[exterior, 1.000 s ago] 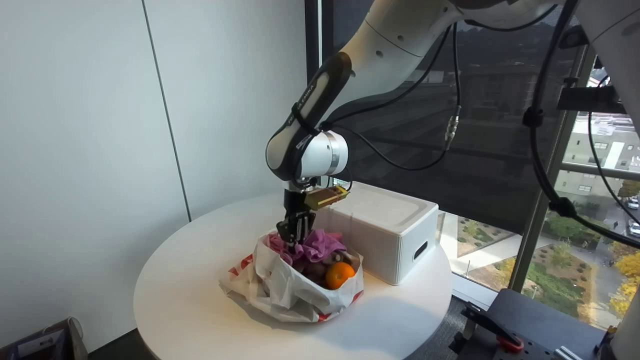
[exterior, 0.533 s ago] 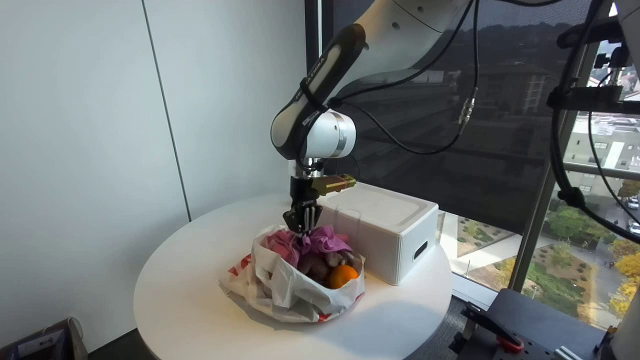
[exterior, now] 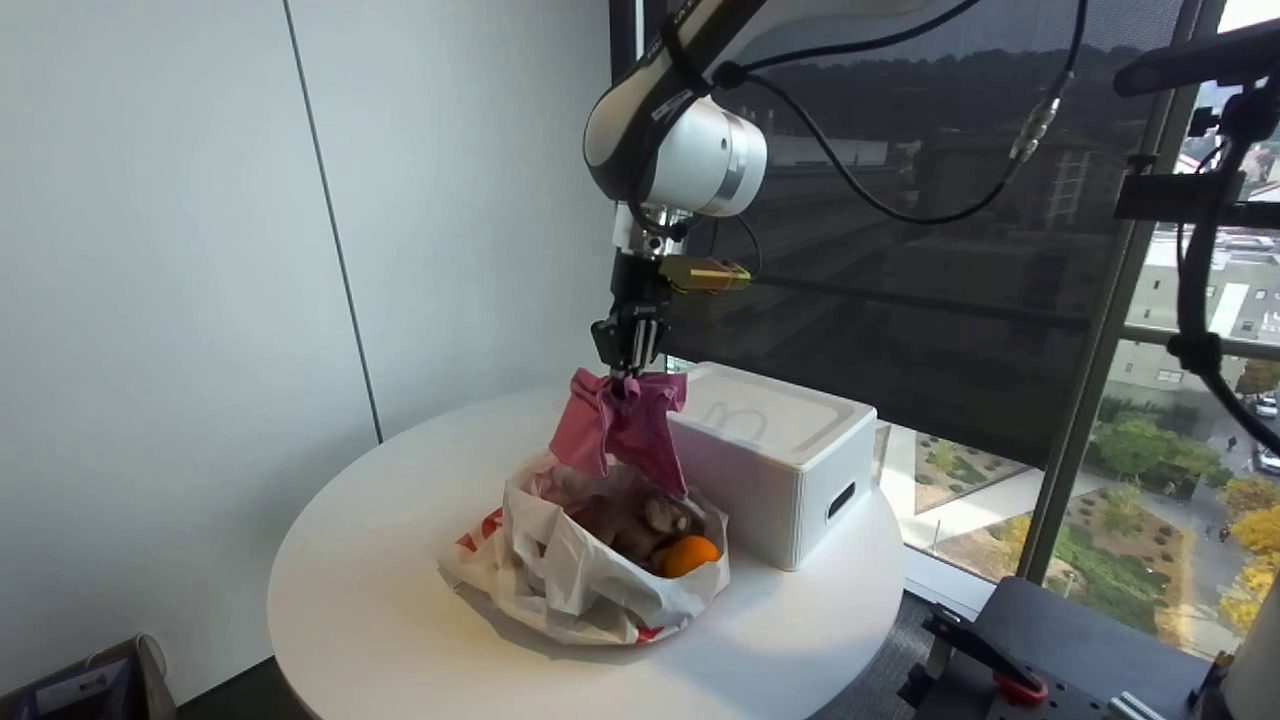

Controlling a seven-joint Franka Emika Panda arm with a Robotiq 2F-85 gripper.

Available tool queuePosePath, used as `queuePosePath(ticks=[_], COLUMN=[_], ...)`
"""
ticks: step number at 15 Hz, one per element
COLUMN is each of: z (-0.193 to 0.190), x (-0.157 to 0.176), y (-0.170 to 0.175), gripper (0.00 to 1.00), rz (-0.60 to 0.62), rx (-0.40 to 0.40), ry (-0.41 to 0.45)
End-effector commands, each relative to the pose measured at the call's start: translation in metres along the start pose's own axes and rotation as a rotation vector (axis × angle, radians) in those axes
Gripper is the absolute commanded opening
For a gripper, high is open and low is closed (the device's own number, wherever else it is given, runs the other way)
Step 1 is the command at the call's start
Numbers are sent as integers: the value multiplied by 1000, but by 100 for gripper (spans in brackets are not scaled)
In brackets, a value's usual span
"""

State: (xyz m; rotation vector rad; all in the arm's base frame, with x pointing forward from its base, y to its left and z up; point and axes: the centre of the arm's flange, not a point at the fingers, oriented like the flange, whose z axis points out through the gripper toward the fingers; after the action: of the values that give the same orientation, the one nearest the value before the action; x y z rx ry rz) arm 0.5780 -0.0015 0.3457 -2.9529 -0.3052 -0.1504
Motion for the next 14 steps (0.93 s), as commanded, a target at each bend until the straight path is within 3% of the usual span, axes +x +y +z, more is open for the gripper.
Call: queuePosePath(ticks=[1,5,7,10,14], z=[-77,-153,-169,-158,-100], x=[-29,-50,-51,-44,-29], y=[17,52,74,107,147], gripper=[13,14,14,13,15], rz=[56,140,178,199,220], rx=[-52,-145,-187,-246,-301], ry=[158,330,376,377,309])
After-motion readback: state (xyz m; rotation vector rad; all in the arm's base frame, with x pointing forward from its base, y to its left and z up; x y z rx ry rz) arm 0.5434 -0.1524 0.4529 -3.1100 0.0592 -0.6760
